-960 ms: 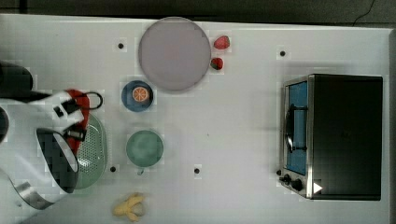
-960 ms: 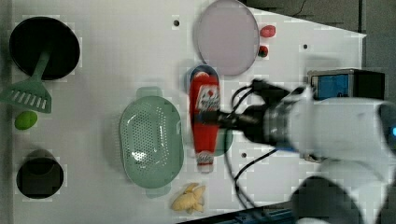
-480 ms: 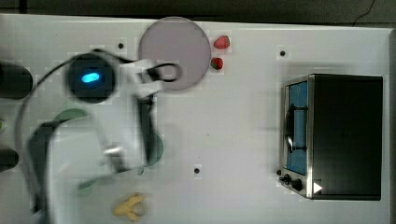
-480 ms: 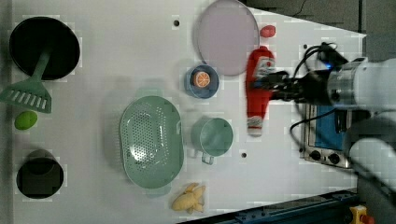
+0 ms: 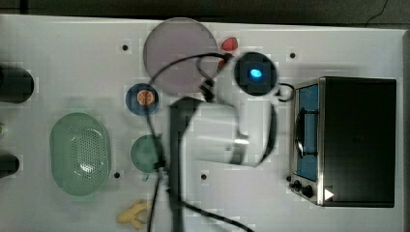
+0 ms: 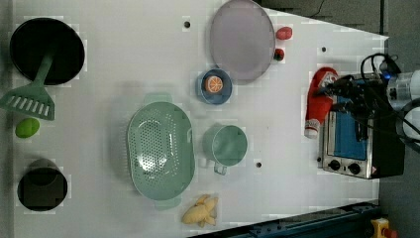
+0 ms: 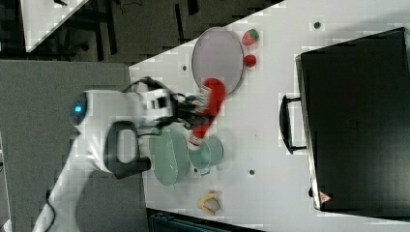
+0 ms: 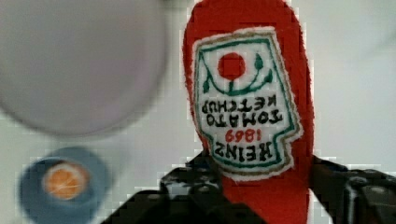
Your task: Pick ketchup from strainer and place it on the table
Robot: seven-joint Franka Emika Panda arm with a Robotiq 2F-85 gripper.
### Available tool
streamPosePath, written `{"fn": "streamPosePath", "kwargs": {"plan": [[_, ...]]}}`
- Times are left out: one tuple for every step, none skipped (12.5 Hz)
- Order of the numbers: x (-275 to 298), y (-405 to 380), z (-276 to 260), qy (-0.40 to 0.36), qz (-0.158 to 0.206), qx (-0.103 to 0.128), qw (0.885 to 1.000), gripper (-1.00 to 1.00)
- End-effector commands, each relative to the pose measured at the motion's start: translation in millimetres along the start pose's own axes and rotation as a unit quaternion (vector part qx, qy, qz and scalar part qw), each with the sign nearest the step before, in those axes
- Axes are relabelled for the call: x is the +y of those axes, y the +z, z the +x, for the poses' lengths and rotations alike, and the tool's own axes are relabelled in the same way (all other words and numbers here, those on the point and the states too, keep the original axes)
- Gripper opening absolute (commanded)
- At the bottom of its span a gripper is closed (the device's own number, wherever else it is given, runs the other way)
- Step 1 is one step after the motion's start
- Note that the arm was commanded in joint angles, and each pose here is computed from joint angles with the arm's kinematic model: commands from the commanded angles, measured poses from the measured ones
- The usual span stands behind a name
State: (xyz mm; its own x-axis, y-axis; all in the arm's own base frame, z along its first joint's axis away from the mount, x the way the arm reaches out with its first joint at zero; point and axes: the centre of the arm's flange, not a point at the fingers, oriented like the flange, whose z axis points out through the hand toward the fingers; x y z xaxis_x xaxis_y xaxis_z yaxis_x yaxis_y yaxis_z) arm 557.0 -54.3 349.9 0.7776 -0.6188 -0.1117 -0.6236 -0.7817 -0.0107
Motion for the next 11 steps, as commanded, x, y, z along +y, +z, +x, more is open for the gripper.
{"fn": "streamPosePath", "kwargs": {"plan": [[-1.8,34.9,-31.2,-0.065,-0.018,-0.022,0.998,0.17],[4.3,49.2,-33.9,-0.062,-0.016,-0.017,0.998,0.17],[8.1,64.0,-36.9,-0.061,-0.012,-0.009,0.998,0.17],[11.6,79.6,-39.9,-0.06,-0.009,-0.002,0.998,0.17],[14.6,95.3,-42.3,-0.06,-0.008,0.002,0.998,0.17],[16.9,110.1,-42.3,-0.064,-0.011,0.006,0.998,0.17],[17.4,124.1,-41.4,-0.07,-0.015,0.009,0.997,0.23],[18.0,138.9,-40.3,-0.076,-0.02,0.009,0.997,0.41],[18.6,154.2,-39.5,-0.078,-0.022,0.007,0.997,0.63],[18.3,164.8,-38.2,-0.077,-0.02,0.009,0.997,0.85],[17.2,167.7,-36.3,-0.078,-0.016,0.015,0.997,0.99]]}}
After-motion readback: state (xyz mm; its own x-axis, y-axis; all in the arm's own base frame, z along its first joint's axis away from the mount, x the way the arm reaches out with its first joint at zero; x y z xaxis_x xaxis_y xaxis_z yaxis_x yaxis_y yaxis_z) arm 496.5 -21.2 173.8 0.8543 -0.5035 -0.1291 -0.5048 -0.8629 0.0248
